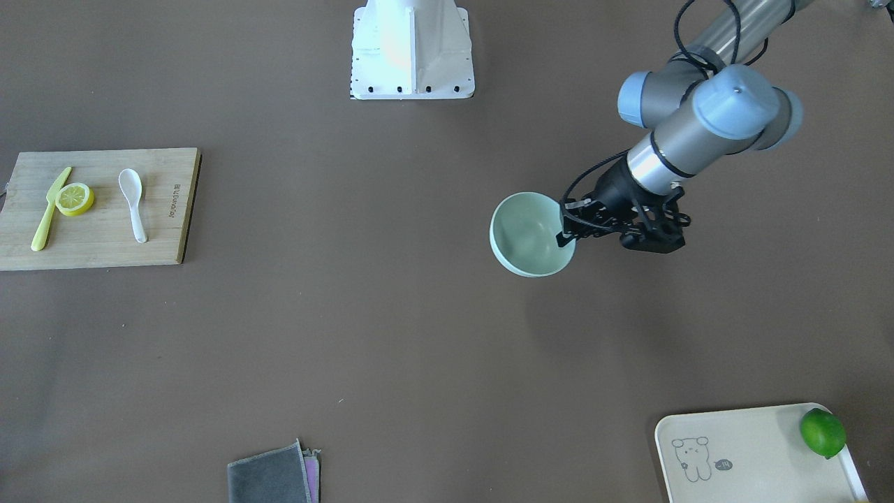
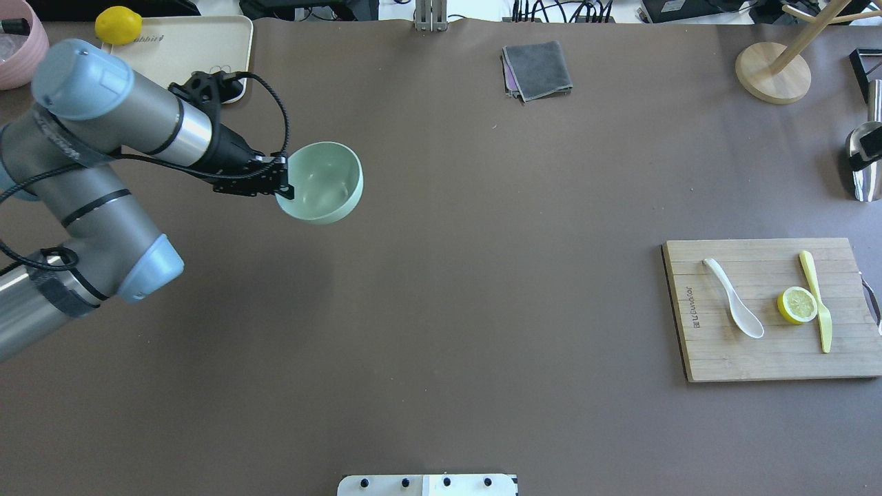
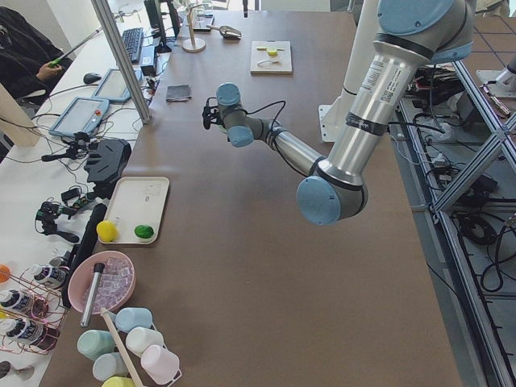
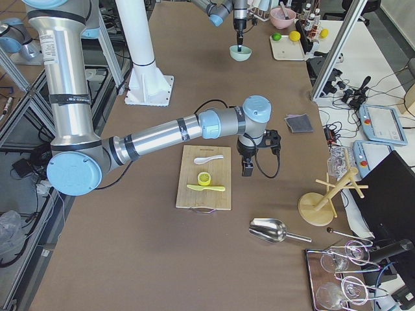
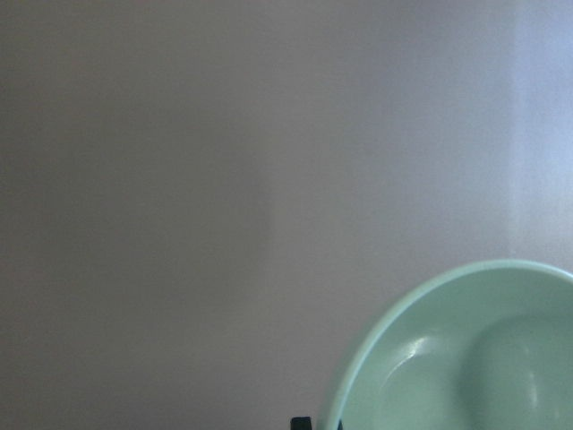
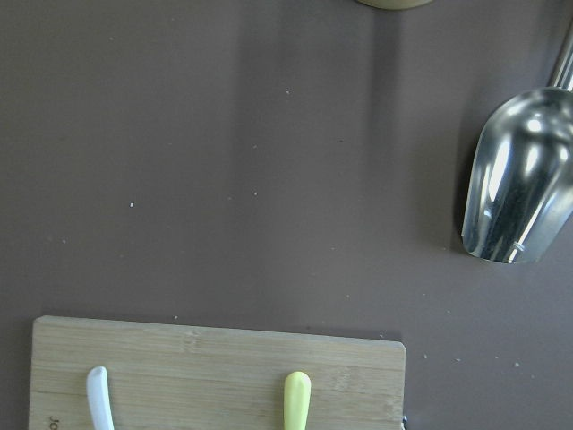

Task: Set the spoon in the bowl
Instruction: 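Slide the bowl toward table center with the left gripper while the right arm reaches out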

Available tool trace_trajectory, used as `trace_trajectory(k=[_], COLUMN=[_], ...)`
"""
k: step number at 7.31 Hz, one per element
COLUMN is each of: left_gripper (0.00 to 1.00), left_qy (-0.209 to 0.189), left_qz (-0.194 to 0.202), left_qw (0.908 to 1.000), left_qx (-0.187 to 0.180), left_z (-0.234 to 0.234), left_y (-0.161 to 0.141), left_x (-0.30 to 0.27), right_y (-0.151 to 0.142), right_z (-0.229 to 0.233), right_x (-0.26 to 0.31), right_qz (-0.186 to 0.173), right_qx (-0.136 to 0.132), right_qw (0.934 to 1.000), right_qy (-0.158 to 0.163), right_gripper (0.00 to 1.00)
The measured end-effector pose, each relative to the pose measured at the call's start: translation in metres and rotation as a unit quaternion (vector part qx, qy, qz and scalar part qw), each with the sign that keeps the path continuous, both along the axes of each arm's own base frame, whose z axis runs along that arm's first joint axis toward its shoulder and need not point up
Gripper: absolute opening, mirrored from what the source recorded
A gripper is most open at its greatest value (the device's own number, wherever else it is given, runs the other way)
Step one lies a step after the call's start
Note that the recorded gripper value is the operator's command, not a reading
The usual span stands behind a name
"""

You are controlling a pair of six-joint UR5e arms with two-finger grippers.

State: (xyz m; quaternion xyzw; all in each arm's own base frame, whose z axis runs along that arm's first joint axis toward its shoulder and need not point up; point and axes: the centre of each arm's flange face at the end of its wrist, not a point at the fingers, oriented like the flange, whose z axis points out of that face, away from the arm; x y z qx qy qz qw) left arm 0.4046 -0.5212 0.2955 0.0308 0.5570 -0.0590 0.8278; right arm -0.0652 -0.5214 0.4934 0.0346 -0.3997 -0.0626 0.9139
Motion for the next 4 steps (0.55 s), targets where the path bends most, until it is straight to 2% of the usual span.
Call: trace_trajectory(k=[2, 4], left_gripper=[0.0, 0.0], left_qy=[-0.008, -0.031], left_qz=[-0.025, -0.047], left_qw=[0.9997, 0.9984], left_qx=[0.0, 0.009], left_z=[-0.032, -0.041], left_y=[0.005, 0.004], left_x=[0.063, 0.119], right_y=[0.008, 0.014], right_z=[-0.011, -0.02], right_x=[-0.045, -0.069], right_qz=[-0.037, -0.04], right_qx=[0.048, 0.043], right_qw=[0.998, 0.9978], right_qy=[-0.018, -0.03], right_gripper=[1.0, 1.0])
